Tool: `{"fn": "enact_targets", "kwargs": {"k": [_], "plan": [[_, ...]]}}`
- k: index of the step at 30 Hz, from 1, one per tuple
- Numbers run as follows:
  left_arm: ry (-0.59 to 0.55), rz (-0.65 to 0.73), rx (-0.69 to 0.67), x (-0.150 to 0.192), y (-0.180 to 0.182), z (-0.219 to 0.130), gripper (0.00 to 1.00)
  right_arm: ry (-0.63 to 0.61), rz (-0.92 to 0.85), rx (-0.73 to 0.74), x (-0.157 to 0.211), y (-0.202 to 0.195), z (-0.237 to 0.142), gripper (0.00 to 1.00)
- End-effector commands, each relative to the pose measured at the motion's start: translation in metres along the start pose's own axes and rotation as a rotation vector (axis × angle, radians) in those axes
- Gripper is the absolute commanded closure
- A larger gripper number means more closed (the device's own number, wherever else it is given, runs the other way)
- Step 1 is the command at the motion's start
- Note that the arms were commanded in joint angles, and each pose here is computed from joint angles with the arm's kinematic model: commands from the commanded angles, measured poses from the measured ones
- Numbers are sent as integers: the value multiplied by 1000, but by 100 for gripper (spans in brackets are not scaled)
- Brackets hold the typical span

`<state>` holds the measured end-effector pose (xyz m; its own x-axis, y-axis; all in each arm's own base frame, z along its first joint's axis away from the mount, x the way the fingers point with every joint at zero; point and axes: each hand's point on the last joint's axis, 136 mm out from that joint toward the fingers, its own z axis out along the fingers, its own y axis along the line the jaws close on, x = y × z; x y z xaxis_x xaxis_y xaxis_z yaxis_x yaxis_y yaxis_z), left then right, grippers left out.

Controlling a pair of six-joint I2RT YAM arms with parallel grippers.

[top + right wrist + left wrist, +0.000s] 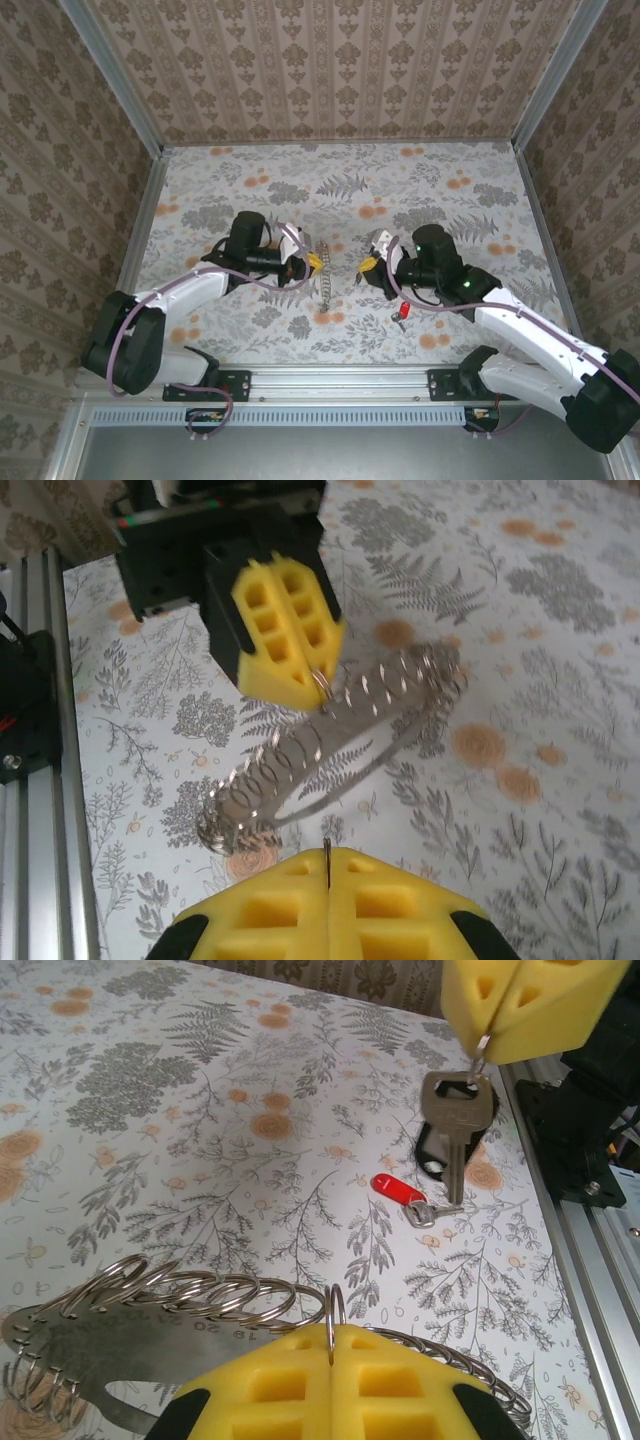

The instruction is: Put the keys on the keyring

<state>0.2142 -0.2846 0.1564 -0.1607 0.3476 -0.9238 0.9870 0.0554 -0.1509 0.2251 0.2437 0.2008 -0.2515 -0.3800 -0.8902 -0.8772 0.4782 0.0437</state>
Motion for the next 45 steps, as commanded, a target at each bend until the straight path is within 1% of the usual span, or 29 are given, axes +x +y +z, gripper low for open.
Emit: {"fn": "enact_targets", "kwargs": {"k": [1, 5, 11, 20, 31, 39, 45], "plan": [[-38, 65, 30, -17, -2, 3, 100, -55, -155, 48, -16, -1, 8, 100], [-38, 69, 39, -17, -4, 5, 100, -80, -187, 55, -24, -1, 19, 100], [-37, 82, 31, -17, -3, 7, 100, -76, -157, -30, -25, 8, 36, 100], [-34, 90, 41, -19, -3, 9, 100, -95, -117, -45, -27, 8, 50, 100], [-28, 90, 45, -19, -5, 10, 100, -83, -105, -57, -28, 7, 68, 100], [-23, 93, 53, -19, -6, 10, 100, -77, -101, -21, -27, 0, 74, 100], [-17, 93, 56, -18, -7, 10, 100, -68, -91, 69, -25, -13, 74, 100]]}}
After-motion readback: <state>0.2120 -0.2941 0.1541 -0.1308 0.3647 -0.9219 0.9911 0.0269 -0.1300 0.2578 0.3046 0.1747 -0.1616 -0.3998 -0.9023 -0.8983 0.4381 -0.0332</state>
